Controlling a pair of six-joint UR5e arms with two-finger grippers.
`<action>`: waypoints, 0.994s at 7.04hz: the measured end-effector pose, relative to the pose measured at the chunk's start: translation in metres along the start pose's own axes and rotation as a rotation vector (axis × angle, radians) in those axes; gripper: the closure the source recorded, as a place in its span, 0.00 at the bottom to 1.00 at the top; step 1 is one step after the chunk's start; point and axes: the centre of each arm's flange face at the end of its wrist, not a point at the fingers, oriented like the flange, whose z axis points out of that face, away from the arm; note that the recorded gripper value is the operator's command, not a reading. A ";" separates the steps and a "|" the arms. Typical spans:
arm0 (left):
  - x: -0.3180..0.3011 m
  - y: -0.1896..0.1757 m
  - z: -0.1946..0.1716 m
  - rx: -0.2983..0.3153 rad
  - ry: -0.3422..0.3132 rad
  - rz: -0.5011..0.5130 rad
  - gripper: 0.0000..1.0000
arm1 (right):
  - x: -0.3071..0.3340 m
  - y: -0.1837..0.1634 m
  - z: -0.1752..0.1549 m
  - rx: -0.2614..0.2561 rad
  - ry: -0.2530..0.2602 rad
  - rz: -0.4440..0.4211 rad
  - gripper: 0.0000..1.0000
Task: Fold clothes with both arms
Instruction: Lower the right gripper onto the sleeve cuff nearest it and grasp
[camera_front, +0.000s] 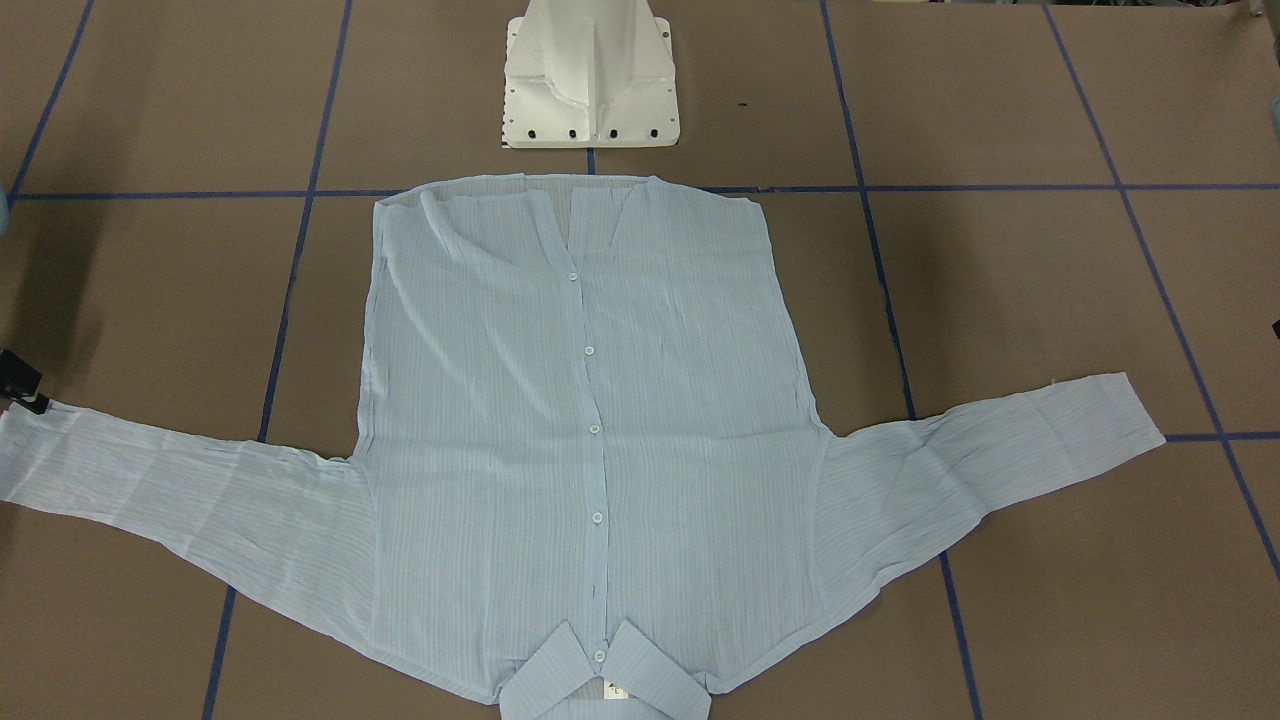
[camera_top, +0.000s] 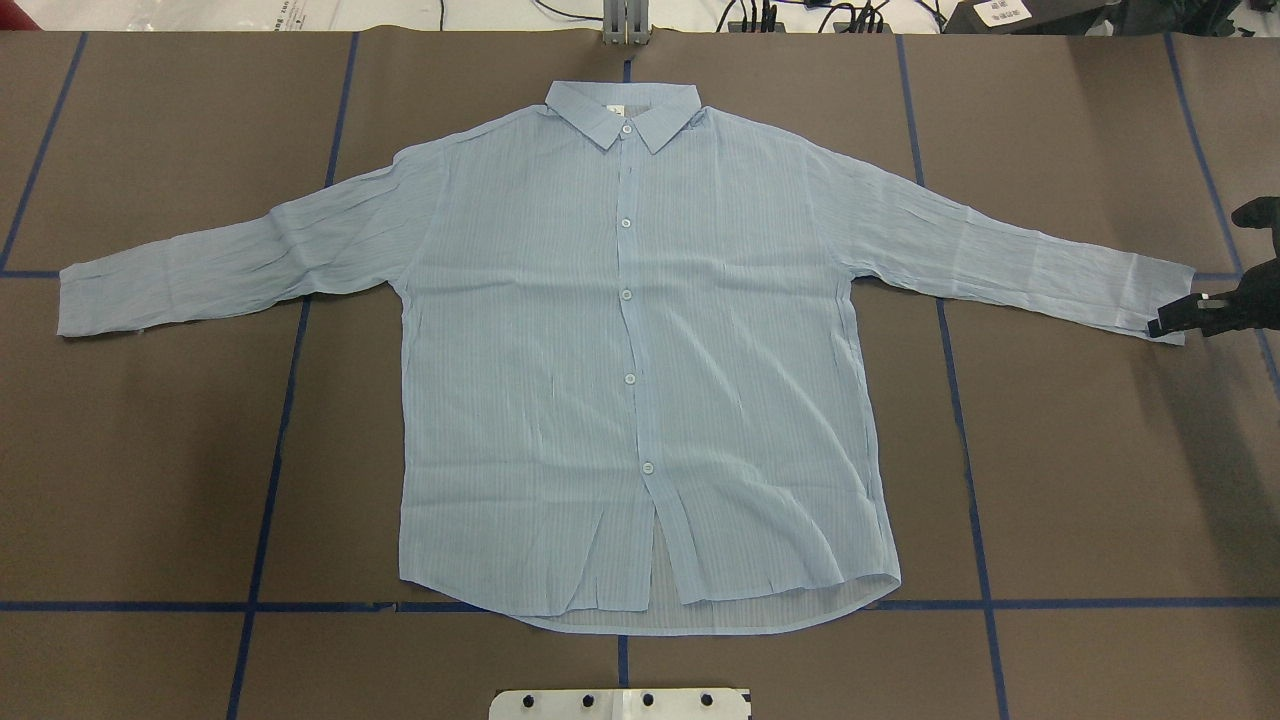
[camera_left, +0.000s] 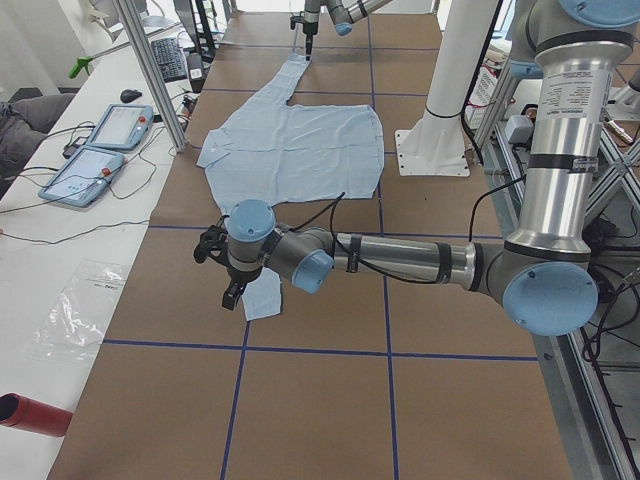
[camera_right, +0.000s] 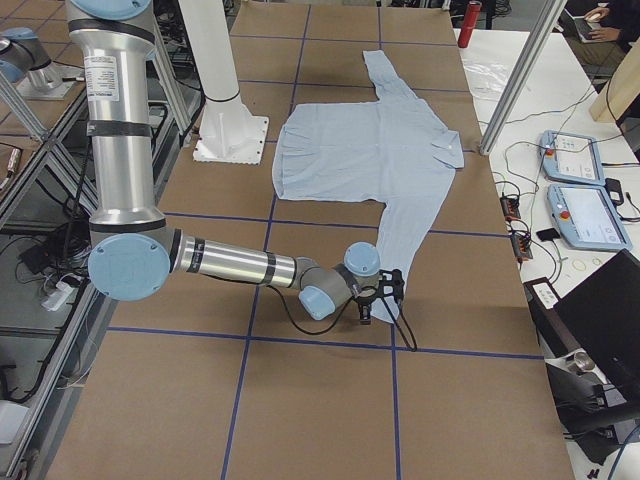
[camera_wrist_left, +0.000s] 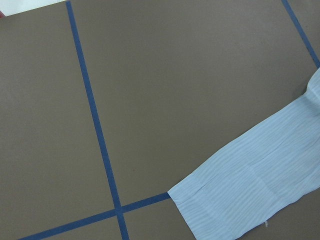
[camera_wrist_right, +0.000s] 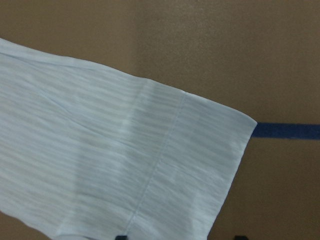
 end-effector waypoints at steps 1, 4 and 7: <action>0.000 0.000 0.000 -0.001 0.000 0.000 0.00 | -0.001 -0.001 0.001 -0.004 -0.002 -0.002 0.67; -0.002 0.001 0.002 -0.002 0.000 -0.002 0.00 | -0.003 -0.001 0.000 -0.017 -0.023 -0.001 0.90; -0.003 0.001 0.002 -0.005 -0.002 -0.003 0.00 | -0.003 -0.002 -0.003 -0.021 -0.028 0.006 1.00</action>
